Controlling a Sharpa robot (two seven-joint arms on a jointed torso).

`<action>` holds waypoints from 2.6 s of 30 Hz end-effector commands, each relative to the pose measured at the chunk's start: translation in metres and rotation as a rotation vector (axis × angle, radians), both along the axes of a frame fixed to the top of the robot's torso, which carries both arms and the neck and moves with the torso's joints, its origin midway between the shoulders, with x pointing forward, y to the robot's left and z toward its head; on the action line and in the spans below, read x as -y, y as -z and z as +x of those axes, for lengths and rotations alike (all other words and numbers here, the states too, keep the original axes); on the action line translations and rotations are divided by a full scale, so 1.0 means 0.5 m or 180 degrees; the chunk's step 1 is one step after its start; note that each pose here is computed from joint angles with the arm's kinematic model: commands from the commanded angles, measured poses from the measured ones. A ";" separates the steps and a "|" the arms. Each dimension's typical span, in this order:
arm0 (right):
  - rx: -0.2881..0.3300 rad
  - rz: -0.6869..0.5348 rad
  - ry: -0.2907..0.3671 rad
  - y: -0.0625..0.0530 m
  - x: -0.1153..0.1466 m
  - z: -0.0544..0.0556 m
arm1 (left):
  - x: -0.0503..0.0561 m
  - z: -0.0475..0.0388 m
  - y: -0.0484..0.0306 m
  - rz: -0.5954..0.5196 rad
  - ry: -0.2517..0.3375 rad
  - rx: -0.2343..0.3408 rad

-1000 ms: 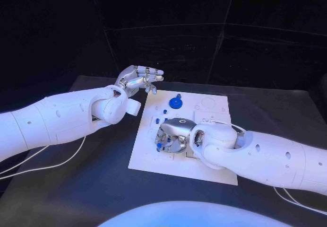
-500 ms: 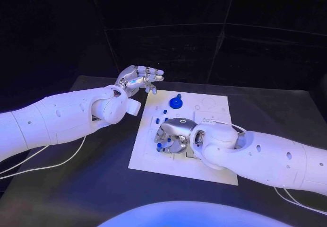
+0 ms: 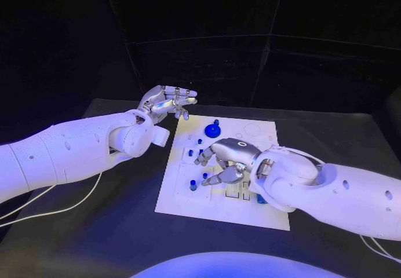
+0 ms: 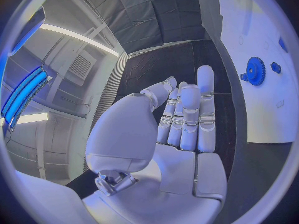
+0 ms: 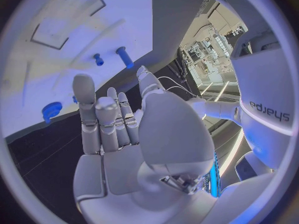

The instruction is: Assemble the parts on the task board

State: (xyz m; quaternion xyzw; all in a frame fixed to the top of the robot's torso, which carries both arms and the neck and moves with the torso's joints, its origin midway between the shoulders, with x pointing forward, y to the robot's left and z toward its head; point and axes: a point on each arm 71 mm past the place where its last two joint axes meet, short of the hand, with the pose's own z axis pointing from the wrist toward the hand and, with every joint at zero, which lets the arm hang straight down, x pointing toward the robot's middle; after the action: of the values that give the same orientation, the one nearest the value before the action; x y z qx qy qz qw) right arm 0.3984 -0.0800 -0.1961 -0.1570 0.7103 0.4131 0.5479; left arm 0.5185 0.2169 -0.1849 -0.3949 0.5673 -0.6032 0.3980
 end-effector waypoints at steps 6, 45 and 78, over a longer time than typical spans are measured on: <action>-0.0746 0.0653 0.0763 -0.036 0.143 0.028 | -0.003 -0.001 -0.001 -0.0017 0.0024 -0.0001; -0.0895 -0.0987 0.1846 0.058 0.287 -0.024 | -0.017 -0.007 0.005 -0.0002 -0.0004 -0.0025; -0.1088 -0.1242 0.1676 0.121 0.238 -0.027 | -0.023 -0.008 0.006 -0.0016 -0.0012 -0.0061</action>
State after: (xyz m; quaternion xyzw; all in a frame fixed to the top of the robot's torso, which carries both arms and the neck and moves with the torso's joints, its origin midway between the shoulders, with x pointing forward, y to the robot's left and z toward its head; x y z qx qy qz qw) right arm 0.3873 -0.1970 -0.2502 0.0036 0.8674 0.1490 0.4747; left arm 0.5147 0.2291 -0.1888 -0.4035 0.5694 -0.5952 0.3984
